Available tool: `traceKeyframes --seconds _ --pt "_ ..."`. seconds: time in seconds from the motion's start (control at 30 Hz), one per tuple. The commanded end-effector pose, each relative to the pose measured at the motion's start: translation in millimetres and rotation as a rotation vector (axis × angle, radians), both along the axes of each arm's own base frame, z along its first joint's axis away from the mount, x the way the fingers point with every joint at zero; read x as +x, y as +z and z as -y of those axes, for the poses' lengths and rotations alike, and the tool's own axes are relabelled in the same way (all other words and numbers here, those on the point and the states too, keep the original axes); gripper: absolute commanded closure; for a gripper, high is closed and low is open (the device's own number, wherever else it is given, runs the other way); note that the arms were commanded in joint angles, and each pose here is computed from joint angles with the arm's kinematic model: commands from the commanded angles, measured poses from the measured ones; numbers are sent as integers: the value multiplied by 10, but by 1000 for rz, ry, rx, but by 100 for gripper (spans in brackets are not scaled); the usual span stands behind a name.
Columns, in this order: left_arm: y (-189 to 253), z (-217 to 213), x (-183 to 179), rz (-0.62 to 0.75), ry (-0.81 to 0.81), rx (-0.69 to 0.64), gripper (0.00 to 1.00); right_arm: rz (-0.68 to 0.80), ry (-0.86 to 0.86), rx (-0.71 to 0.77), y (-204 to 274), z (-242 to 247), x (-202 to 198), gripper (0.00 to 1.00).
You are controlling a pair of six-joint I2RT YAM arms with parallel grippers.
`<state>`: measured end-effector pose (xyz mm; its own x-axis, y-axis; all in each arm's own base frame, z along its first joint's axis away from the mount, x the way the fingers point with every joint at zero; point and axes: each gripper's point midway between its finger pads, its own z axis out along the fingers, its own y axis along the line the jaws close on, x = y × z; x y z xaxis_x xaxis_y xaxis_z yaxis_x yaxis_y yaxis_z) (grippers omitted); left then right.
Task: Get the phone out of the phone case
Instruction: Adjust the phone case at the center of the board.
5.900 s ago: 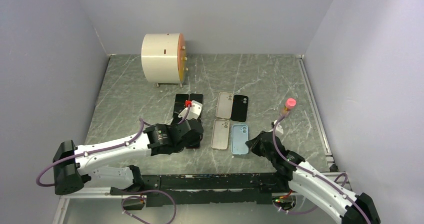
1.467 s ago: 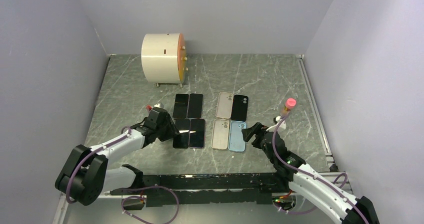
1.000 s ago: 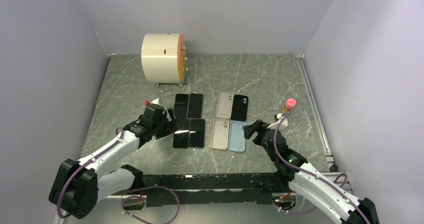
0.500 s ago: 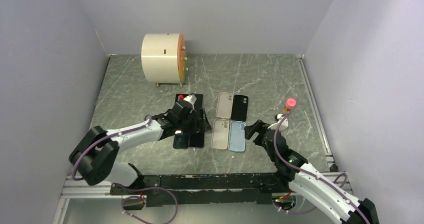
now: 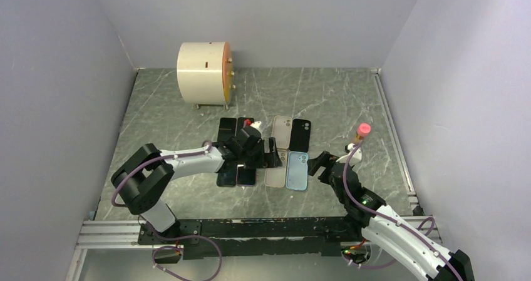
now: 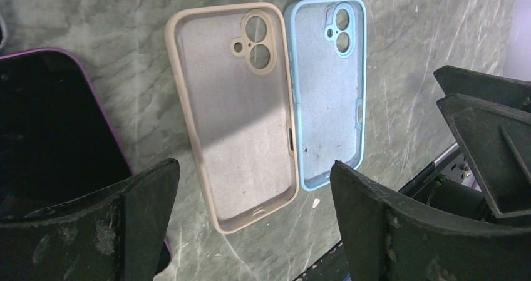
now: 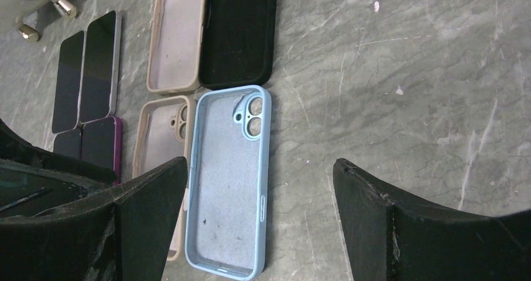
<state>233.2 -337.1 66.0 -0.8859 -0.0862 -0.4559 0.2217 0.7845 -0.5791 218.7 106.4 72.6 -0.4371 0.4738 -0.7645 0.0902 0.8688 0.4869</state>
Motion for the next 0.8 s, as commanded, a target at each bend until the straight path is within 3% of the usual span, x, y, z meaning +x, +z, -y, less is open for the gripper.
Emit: traceKeyframes --seconds 0.0,0.33,0.77 --pt "29 122 104 31 16 12 6 56 -19 10 211 5 84 11" --pt "-175 -60 46 28 31 160 6 53 -19 7 207 5 84 11" --pt "-165 -248 51 50 63 228 6 51 -17 22 200 -8 76 11"
